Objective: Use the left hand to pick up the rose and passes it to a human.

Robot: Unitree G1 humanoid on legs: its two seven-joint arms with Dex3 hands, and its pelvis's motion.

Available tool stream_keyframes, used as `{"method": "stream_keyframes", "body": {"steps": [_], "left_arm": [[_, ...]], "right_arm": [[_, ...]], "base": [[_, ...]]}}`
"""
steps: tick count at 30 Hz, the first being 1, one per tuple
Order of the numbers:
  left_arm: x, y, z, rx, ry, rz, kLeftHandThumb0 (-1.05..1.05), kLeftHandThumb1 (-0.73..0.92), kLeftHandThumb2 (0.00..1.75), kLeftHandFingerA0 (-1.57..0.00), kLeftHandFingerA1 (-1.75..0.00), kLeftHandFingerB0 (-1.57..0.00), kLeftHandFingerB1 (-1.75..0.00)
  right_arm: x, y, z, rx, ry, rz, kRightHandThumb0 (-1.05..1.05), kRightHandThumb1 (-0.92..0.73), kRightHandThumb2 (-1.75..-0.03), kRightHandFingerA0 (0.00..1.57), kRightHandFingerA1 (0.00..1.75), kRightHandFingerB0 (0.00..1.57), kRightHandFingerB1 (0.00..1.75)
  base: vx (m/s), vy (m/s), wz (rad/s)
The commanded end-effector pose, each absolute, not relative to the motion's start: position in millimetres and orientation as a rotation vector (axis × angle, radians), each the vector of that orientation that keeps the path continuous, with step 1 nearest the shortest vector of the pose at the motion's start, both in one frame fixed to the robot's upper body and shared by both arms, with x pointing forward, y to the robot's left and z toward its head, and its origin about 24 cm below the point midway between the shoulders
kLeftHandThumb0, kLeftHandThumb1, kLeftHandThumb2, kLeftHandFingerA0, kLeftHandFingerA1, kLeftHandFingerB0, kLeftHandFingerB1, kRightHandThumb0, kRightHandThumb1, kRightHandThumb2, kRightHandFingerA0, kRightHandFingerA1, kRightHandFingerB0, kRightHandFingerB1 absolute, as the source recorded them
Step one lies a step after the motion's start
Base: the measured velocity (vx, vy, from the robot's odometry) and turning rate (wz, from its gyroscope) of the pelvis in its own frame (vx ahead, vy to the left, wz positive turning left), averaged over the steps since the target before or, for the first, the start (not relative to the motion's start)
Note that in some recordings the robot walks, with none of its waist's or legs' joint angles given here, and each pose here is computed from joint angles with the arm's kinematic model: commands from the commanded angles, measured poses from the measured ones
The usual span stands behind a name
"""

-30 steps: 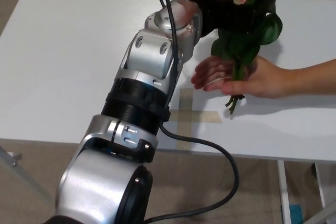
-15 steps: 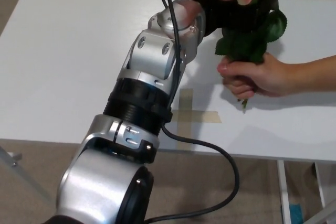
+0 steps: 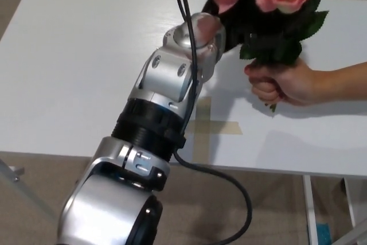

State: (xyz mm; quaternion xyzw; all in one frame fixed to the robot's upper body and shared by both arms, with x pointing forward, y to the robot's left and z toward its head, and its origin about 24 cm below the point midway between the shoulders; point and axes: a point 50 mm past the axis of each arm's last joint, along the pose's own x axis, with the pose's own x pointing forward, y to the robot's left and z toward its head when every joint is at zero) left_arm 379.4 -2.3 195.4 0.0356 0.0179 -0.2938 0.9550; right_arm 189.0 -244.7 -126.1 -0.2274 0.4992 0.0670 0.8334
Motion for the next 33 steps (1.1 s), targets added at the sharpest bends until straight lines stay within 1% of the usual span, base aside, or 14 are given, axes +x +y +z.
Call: {"method": "stream_keyframes", "body": {"steps": [1, 4, 8, 10, 12, 14, 16, 19, 21, 24, 26, 30, 31, 33], "left_arm": [[370, -7, 183, 0.214, 0.027, -0.82, -0.93, 0.5, 0.59, 0.0, 0.0, 0.0, 0.0], [367, -2, 180, 0.351, 0.033, -0.835, -0.9, 0.52, 0.58, 0.0, 0.0, 0.0, 0.0], [367, 7, 174, 0.527, 0.026, -0.825, -0.97, 0.49, 0.63, 0.0, 0.0, 0.0, 0.0], [367, 20, 171, 0.696, 0.008, -0.829, -1.02, 0.49, 0.67, 0.0, 0.0, 0.0, 0.0], [367, 26, 171, 0.75, 0.003, -0.832, -1.03, 0.5, 0.67, 0.0, 0.0, 0.0, 0.0], [366, 32, 173, 0.779, 0.005, -0.835, -1.02, 0.5, 0.67, 0.0, 0.0, 0.0, 0.0], [369, 50, 177, 0.795, 0.029, -0.805, -1.01, 0.5, 0.66, 0.0, 0.0, 0.0, 0.0], [368, 54, 177, 0.794, 0.035, -0.801, -1.01, 0.5, 0.66, 0.0, 0.0, 0.0, 0.0], [370, 76, 183, 0.779, 0.033, -0.755, -0.96, 0.51, 0.61, 0.0, 0.0, 0.0, -0.02], [369, 78, 184, 0.781, 0.033, -0.753, -0.96, 0.51, 0.61, 0.0, 0.0, 0.0, -0.02], [368, 101, 190, 0.813, 0.0, -0.727, -0.96, 0.52, 0.61, 0.0, 0.0, 0.0, 0.0], [368, 102, 190, 0.814, -0.001, -0.729, -0.96, 0.52, 0.61, 0.0, 0.0, 0.0, 0.0], [367, 123, 203, 0.893, -0.047, -0.675, -0.97, 0.52, 0.61, 0.0, 0.0, 0.0, -0.01], [363, 137, 206, 0.9, -0.06, -0.659, -0.97, 0.51, 0.62, 0.0, 0.0, 0.0, -0.01]], "right_arm": [[178, -242, -132, -0.481, 1.097, 0.164, -0.44, -0.67, -0.61, 0.66, 0.46, 0.58, 0.41], [179, -241, -132, -0.501, 1.09, 0.171, -0.44, -0.67, -0.61, 0.66, 0.46, 0.59, 0.42], [178, -241, -132, -0.494, 1.091, 0.175, -0.44, -0.67, -0.6, 0.66, 0.46, 0.59, 0.42], [179, -241, -132, -0.493, 1.09, 0.171, -0.44, -0.68, -0.61, 0.66, 0.46, 0.59, 0.42], [179, -242, -132, -0.495, 1.093, 0.167, -0.44, -0.68, -0.61, 0.66, 0.46, 0.59, 0.42], [178, -243, -132, -0.494, 1.095, 0.167, -0.44, -0.68, -0.61, 0.66, 0.46, 0.59, 0.42], [179, -241, -132, -0.493, 1.091, 0.168, -0.44, -0.68, -0.61, 0.66, 0.46, 0.59, 0.42], [178, -241, -132, -0.493, 1.094, 0.17, -0.44, -0.68, -0.61, 0.66, 0.46, 0.59, 0.42], [178, -240, -132, -0.491, 1.091, 0.169, -0.44, -0.68, -0.61, 0.66, 0.46, 0.59, 0.42], [178, -240, -133, -0.49, 1.091, 0.169, -0.44, -0.68, -0.61, 0.66, 0.46, 0.59, 0.42], [176, -242, -133, -0.489, 1.096, 0.166, -0.44, -0.68, -0.61, 0.66, 0.46, 0.58, 0.42], [176, -242, -133, -0.489, 1.096, 0.166, -0.44, -0.68, -0.61, 0.66, 0.46, 0.58, 0.42], [183, -249, -128, -0.506, 1.085, 0.161, -0.44, -0.68, -0.61, 0.66, 0.46, 0.58, 0.41], [182, -250, -128, -0.505, 1.091, 0.162, -0.44, -0.68, -0.61, 0.66, 0.45, 0.58, 0.41]], "base": [[0.0, 0.0, 0.0], [0.0, 0.0, 0.0], [0.0, 0.0, 0.0], [0.0, 0.0, 0.0], [0.0, 0.0, 0.0], [0.0, 0.0, 0.0], [0.0, 0.0, 0.0], [0.0, 0.0, 0.0], [0.0, 0.0, 0.0], [0.0, 0.0, 0.0], [0.0, 0.0, 0.0], [0.0, 0.0, 0.0], [0.0, 0.0, 0.0], [0.0, 0.0, 0.0]]}}
